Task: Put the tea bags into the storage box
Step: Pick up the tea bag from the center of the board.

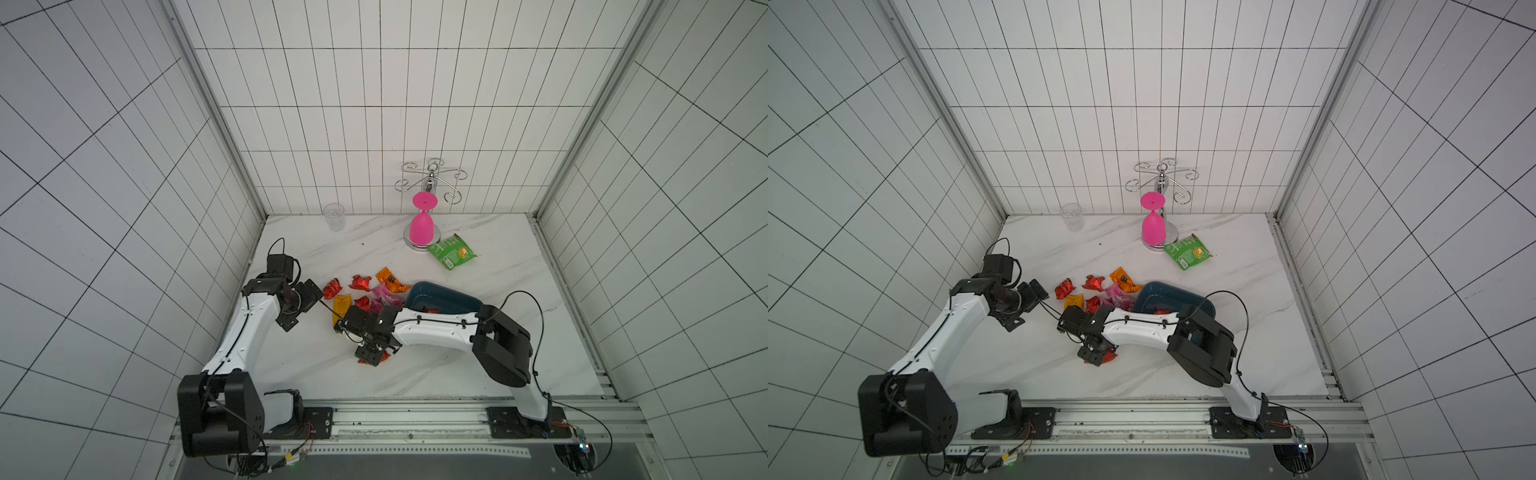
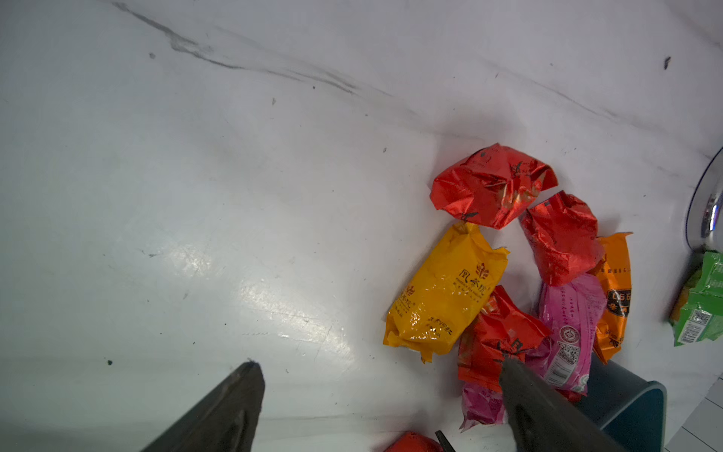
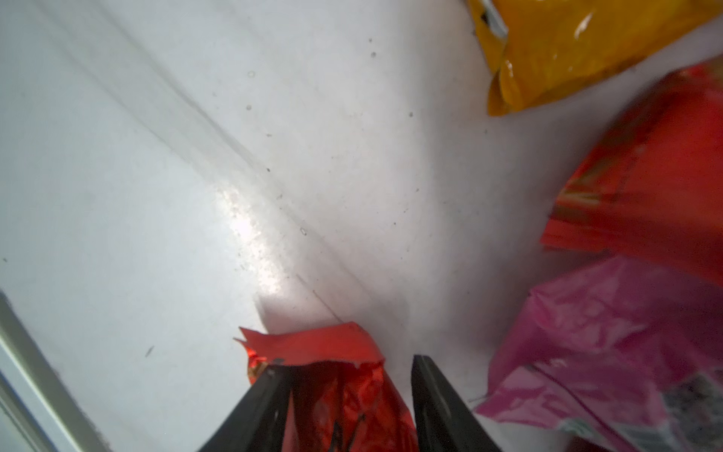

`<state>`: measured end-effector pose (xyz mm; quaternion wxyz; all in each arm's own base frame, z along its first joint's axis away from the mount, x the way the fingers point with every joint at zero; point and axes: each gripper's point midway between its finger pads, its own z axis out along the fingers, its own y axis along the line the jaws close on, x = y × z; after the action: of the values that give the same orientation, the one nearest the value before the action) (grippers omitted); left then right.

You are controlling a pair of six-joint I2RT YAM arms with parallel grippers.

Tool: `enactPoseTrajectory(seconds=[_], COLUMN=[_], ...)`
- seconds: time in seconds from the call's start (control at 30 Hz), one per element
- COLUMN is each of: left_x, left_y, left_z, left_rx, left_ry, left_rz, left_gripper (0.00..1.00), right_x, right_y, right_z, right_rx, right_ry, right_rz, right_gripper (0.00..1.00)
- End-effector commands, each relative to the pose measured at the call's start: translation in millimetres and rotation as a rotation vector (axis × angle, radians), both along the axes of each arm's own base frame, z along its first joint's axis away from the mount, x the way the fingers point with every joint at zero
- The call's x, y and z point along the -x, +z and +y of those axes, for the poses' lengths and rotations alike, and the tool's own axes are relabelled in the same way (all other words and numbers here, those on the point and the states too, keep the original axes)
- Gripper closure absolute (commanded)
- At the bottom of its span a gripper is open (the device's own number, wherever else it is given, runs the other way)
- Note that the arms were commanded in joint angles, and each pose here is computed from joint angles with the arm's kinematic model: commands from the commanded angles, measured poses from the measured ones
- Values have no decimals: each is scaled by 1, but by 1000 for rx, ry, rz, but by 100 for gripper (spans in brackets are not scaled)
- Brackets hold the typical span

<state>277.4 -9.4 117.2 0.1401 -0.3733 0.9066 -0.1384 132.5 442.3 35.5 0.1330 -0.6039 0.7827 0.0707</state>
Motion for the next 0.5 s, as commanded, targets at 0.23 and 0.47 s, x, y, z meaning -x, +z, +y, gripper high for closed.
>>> enactPoseTrajectory(seconds=[0.23, 0.47], left_x=[7, -12], left_y=[-2, 4], left_z=[10, -12], left_rx=[-33, 84], left_ry=[3, -40], left_rz=[-18, -65], left_gripper=[2, 3], right_x=[1, -23], right_y=[14, 99], right_z=[-15, -15], right_rx=[2, -220], right_ry=[-27, -180], right_rz=[3, -9], right_gripper=[93, 100])
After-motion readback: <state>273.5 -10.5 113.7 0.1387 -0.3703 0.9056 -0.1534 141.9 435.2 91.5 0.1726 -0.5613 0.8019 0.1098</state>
